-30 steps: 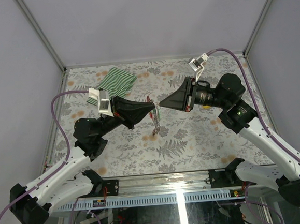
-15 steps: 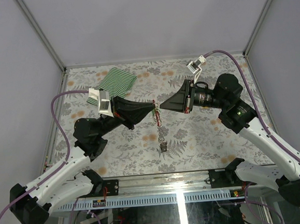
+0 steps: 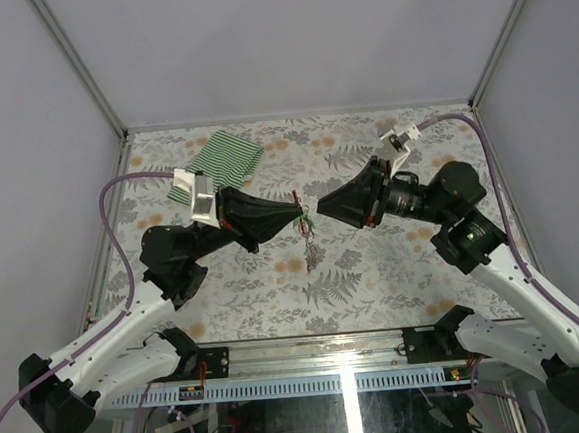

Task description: Put the keys on the keyring

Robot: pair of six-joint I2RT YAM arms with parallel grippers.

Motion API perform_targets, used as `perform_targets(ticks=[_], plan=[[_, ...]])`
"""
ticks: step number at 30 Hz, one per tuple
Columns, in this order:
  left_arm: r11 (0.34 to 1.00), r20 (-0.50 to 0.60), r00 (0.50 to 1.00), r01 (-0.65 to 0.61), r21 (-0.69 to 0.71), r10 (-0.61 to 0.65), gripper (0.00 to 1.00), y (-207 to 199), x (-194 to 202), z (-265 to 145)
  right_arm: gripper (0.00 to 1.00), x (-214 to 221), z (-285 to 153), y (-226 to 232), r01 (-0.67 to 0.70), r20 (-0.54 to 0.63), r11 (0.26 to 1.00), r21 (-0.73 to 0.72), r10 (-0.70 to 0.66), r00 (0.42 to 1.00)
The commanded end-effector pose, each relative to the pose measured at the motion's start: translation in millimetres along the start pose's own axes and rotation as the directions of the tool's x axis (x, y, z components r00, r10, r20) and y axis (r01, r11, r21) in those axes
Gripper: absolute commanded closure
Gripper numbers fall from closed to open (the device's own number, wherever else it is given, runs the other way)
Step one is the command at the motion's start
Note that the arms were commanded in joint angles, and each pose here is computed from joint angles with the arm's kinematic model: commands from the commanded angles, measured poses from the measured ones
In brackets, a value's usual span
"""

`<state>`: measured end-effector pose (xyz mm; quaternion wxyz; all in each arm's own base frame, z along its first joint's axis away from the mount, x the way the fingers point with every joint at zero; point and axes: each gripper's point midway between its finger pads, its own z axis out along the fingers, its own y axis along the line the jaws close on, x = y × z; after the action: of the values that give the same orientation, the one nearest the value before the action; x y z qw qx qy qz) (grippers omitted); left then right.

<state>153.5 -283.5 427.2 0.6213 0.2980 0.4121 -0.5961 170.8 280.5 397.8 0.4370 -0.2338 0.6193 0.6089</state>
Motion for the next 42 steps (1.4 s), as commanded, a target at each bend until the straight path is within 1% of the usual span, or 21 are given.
perform_targets(ticks=[1, 3, 7, 11, 14, 16, 20, 21, 23, 29, 33, 36, 38, 42], plan=[[0.992, 0.042, 0.997, -0.065, 0.104, 0.061, 1.0, -20, -24, 7, 0.64, -26, -16, 22, 0.364, 0.167, 0.93, -0.042, -0.353, 0.921], [0.99, 0.029, 0.998, -0.063, 0.128, 0.06, 1.0, -24, -22, 7, 0.6, -25, -19, 21, 0.433, 0.185, 0.901, -0.033, -0.42, 0.888], [0.987, 0.008, 0.998, -0.058, 0.148, 0.057, 1.0, -27, -20, 7, 0.54, -23, -24, 30, 0.517, 0.201, 0.853, -0.062, -0.497, 0.844], [0.988, -0.008, 0.999, -0.05, 0.148, 0.052, 1.0, -26, -17, 7, 0.5, -18, -26, 40, 0.572, 0.184, 0.813, -0.113, -0.548, 0.816], [0.99, -0.023, 0.999, -0.04, 0.135, 0.044, 1.0, -23, -13, 7, 0.49, -17, -27, 38, 0.59, 0.158, 0.801, -0.107, -0.572, 0.805], [0.993, -0.031, 0.999, -0.033, 0.111, 0.037, 1.0, -18, -10, 7, 0.48, -10, -28, 27, 0.578, 0.092, 0.813, -0.077, -0.571, 0.816], [1.0, -0.072, 0.997, -0.009, 0.008, 0.01, 1.0, 1, -2, 8, 0.45, -1, -32, 10, 0.569, 0.006, 0.822, -0.021, -0.569, 0.822], [1.0, -0.071, 0.997, -0.009, -0.018, 0.007, 1.0, 5, -2, 8, 0.4, 3, -33, 5, 0.559, -0.009, 0.829, -0.01, -0.559, 0.829], [0.997, -0.062, 0.998, -0.006, -0.08, 0.001, 1.0, 16, -1, 6, 0.33, 9, -34, -6, 0.526, -0.032, 0.85, 0.028, -0.525, 0.85], [0.975, -0.05, 0.999, 0.003, -0.222, -0.015, 1.0, 44, 2, 5, 0.2, 27, -31, -34, 0.423, -0.055, 0.9, 0.107, -0.419, 0.906], [0.959, -0.062, 0.998, 0.009, -0.285, -0.028, 1.0, 60, 8, 6, 0.17, 39, -27, -54, 0.373, -0.062, 0.916, 0.149, -0.368, 0.928], [0.96, -0.105, 0.994, -0.007, -0.28, -0.024, 1.0, 63, 20, 5, 0.18, 47, -31, -77, 0.352, -0.096, 0.905, 0.238, -0.339, 0.936], [0.957, -0.147, 0.988, -0.009, -0.292, -0.035, 1.0, 69, 33, 3, 0.19, 47, -37, -92, 0.345, -0.113, 0.882, 0.321, -0.326, 0.939], [0.932, -0.303, 0.95, -0.039, -0.36, -0.077, 1.0, 89, 70, -7, 0.19, 33, -61, -115, 0.345, -0.109, 0.785, 0.514, -0.339, 0.934]])
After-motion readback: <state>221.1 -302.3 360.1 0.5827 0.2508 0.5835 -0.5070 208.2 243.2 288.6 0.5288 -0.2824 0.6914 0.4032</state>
